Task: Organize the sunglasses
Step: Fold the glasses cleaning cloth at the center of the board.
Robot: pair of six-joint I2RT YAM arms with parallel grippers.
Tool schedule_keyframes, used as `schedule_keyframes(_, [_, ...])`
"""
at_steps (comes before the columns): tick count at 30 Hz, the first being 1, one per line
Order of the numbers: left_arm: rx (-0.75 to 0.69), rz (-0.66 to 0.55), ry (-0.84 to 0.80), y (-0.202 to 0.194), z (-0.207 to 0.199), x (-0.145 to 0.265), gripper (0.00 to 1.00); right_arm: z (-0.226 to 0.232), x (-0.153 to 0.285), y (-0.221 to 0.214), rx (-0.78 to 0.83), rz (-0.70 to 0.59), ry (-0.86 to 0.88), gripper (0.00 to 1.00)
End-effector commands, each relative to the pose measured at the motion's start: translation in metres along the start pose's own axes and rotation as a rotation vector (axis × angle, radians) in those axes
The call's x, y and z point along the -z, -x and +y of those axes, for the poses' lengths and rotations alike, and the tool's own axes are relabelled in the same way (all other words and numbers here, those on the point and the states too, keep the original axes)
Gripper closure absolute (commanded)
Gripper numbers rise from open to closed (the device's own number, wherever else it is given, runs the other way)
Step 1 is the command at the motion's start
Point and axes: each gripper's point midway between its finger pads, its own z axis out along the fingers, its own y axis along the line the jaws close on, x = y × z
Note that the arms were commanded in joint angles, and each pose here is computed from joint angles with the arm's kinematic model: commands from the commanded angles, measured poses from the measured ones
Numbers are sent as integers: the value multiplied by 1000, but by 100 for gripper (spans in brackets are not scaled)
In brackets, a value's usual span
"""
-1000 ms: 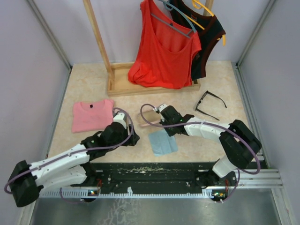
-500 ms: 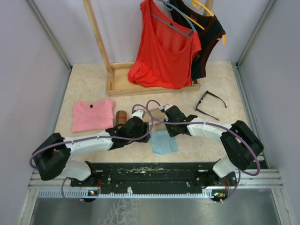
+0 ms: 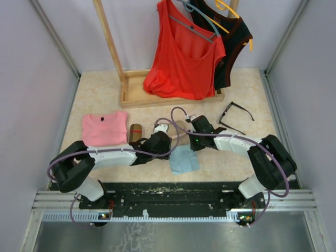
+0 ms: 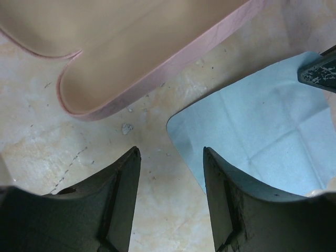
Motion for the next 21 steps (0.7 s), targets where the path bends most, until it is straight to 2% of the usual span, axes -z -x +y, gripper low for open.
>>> schedule_keyframes(1, [-9, -37, -9, 16, -11, -4, 43, 0, 4, 16, -23, -52, 30, 100])
schedule_keyframes(14, [-39, 16, 23, 3, -10, -21, 45, -3, 2, 10, -38, -35, 48, 100])
schedule_keyframes(21, [-93, 41, 71, -7, -12, -24, 50, -4, 2, 11, -39, -40, 49, 100])
